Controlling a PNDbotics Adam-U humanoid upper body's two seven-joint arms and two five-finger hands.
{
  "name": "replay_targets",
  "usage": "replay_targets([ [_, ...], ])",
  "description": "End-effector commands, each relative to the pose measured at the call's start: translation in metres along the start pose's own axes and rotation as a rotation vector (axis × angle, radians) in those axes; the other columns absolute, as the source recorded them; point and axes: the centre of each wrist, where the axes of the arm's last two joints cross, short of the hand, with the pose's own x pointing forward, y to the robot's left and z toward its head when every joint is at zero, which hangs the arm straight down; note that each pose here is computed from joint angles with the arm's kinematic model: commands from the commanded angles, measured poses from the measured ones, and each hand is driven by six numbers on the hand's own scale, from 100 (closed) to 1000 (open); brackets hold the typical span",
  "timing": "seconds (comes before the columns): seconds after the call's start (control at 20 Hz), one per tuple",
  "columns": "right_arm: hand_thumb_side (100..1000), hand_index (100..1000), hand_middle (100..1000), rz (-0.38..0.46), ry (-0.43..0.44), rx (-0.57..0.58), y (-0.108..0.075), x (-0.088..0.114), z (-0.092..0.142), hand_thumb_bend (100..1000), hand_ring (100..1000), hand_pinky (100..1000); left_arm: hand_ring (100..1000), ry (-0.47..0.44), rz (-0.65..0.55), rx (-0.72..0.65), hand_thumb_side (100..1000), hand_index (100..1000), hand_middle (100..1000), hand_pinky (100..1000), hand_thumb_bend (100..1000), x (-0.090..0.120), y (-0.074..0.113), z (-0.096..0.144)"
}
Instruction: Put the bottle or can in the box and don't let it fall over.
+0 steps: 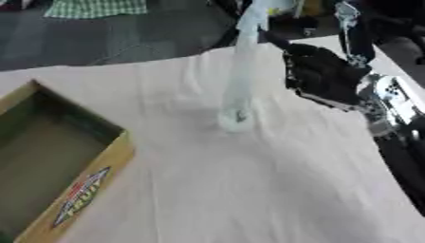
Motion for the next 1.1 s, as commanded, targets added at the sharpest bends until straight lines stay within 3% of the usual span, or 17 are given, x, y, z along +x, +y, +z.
replay_targets([
  [0.05,1000,1000,243,0.04,-0.013,0.009,0.0116,0.0141,0.0028,392,120,100,709,-0.038,-0.011,-0.012,870,865,713,1000,242,0.0084,0.001,-0.0046],
  [1.1,1000,1000,242,0.05,-0.026,0.04,0.0194,0.021,0.0012,387,119,100,708,-0.041,-0.011,-0.014,877,865,713,1000,237,0.0087,-0.0001,-0.0052],
])
